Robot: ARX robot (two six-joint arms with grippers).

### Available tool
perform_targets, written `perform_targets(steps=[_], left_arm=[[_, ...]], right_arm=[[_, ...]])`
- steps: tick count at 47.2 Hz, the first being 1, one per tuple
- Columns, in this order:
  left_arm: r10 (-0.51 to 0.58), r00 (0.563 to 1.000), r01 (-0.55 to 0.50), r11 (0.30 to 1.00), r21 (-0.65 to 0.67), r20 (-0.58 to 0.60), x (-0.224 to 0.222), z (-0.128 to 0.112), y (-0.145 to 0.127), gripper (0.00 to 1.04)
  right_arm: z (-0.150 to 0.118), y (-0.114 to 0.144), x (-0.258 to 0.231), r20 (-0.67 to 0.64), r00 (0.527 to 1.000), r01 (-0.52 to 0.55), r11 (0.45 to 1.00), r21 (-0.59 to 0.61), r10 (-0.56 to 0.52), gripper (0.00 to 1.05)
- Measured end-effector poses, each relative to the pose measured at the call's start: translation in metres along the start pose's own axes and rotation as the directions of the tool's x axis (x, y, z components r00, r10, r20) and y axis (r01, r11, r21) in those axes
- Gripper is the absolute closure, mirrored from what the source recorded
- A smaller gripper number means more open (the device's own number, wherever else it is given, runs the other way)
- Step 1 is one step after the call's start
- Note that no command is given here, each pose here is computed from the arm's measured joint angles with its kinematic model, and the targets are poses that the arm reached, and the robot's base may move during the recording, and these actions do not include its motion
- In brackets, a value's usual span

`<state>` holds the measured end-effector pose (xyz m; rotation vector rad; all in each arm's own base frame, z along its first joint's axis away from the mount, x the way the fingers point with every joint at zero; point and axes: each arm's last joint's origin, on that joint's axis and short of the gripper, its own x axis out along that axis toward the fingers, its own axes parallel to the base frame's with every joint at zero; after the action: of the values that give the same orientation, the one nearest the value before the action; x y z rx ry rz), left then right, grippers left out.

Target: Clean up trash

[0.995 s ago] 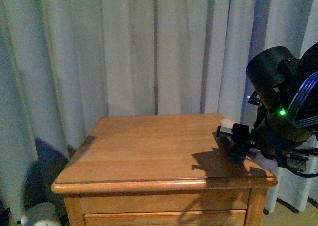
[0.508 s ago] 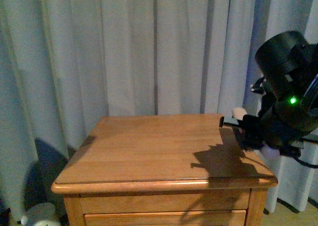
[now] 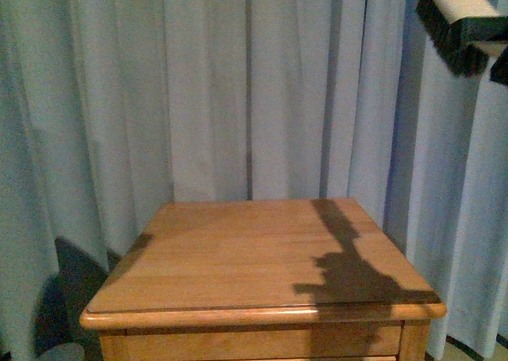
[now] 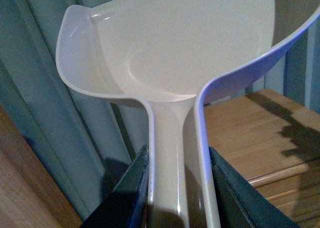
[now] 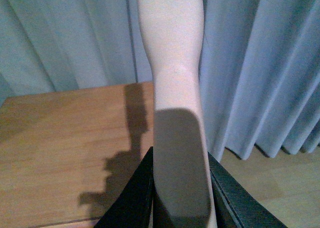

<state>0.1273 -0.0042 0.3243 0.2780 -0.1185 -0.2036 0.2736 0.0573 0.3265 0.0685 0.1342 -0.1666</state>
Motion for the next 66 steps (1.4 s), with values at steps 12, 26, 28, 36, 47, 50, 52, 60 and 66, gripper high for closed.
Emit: perform_targets(steps=[12,26,28,36,47,50,52,60,66], left_arm=[[0.0,1.0,0.0,1.0,0.0,0.0,0.0,0.0,0.0,0.76],[0.0,1.0,0.0,1.0,0.0,0.0,0.0,0.0,0.0,0.76],[0.0,1.0,0.0,1.0,0.0,0.0,0.0,0.0,0.0,0.76],[0.0,1.0,0.0,1.0,0.0,0.0,0.0,0.0,0.0,0.76],[0.0,1.0,0.0,1.0,0.0,0.0,0.0,0.0,0.0,0.76],[0.0,1.0,0.0,1.0,0.0,0.0,0.0,0.0,0.0,0.76],[0.0,1.0,0.0,1.0,0.0,0.0,0.0,0.0,0.0,0.76],[0.0,1.0,0.0,1.0,0.0,0.0,0.0,0.0,0.0,0.76],[0.0,1.0,0.0,1.0,0.0,0.0,0.0,0.0,0.0,0.76]], right_arm=[[-0.003,-0.01,-0.072,0.13,0.99,0.06,0.998,-0.025,-0.057,0.83],[-0.037,-0.026,-0.144,0.14,0.981,0.138,0.99,-0.035,-0.132,0.83],[-0.039,-0.028,-0.148,0.137,0.983,0.13,0.991,-0.034,-0.124,0.83],[-0.044,-0.044,-0.162,0.127,0.988,0.093,0.996,0.0,-0.092,0.83],[-0.057,-0.07,-0.16,0.088,0.996,-0.001,0.998,0.067,-0.005,0.83],[-0.065,-0.079,-0.156,0.058,0.998,-0.027,0.996,0.086,0.022,0.83],[-0.068,-0.083,-0.155,0.05,0.998,-0.032,0.995,0.096,0.027,0.83],[-0.073,-0.09,-0.153,0.042,0.999,-0.006,0.993,0.117,0.001,0.83],[-0.073,-0.087,-0.154,0.042,0.999,-0.016,0.994,0.112,0.012,0.83]])
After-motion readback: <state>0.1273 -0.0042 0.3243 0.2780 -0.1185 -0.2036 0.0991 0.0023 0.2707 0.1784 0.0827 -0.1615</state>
